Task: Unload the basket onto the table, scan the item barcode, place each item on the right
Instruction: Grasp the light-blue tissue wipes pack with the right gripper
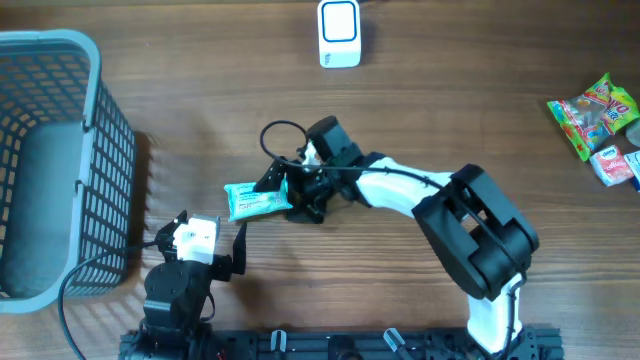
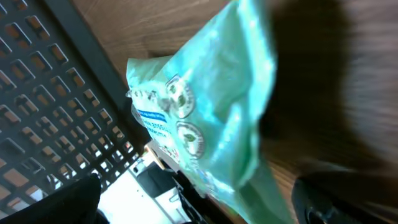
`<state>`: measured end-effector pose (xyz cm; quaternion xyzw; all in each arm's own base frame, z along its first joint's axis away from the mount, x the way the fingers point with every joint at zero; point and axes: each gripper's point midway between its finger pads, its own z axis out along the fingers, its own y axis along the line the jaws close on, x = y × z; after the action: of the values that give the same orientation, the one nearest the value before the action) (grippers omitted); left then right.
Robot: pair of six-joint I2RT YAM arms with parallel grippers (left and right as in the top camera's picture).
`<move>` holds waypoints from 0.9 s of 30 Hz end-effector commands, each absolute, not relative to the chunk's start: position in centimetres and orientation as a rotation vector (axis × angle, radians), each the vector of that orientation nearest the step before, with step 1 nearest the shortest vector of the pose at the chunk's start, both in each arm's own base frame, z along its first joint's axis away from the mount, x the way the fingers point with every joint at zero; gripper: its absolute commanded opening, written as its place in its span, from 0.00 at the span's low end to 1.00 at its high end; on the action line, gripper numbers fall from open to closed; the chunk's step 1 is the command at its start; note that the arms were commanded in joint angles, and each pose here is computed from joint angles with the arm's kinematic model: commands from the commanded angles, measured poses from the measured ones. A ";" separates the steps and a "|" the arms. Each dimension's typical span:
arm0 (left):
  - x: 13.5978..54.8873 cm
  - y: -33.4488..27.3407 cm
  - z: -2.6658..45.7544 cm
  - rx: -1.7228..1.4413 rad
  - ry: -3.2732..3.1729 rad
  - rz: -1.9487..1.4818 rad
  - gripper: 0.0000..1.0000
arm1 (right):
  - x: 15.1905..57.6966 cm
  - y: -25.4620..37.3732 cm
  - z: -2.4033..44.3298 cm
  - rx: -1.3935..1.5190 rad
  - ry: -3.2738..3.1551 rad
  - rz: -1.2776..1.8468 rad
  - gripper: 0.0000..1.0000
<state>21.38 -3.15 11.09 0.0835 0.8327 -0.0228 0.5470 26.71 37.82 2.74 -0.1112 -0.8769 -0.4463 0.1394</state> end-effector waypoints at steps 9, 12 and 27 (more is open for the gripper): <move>21.4 -3.2 11.2 0.205 1.968 -0.053 1.00 | 29.9 31.8 -8.9 -0.660 -2.995 -0.793 0.16; 21.4 -3.2 11.2 0.205 1.968 -0.053 1.00 | 31.0 32.2 -6.8 -0.646 -3.032 -0.854 0.05; 21.4 -3.2 11.2 0.205 1.968 -0.053 1.00 | 19.0 28.8 16.1 -1.431 -2.000 -0.729 0.04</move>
<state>21.38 -3.15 11.09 0.0835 0.8327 -0.0228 0.5470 21.09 26.91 14.02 -0.5163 -0.7954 -0.2641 0.1759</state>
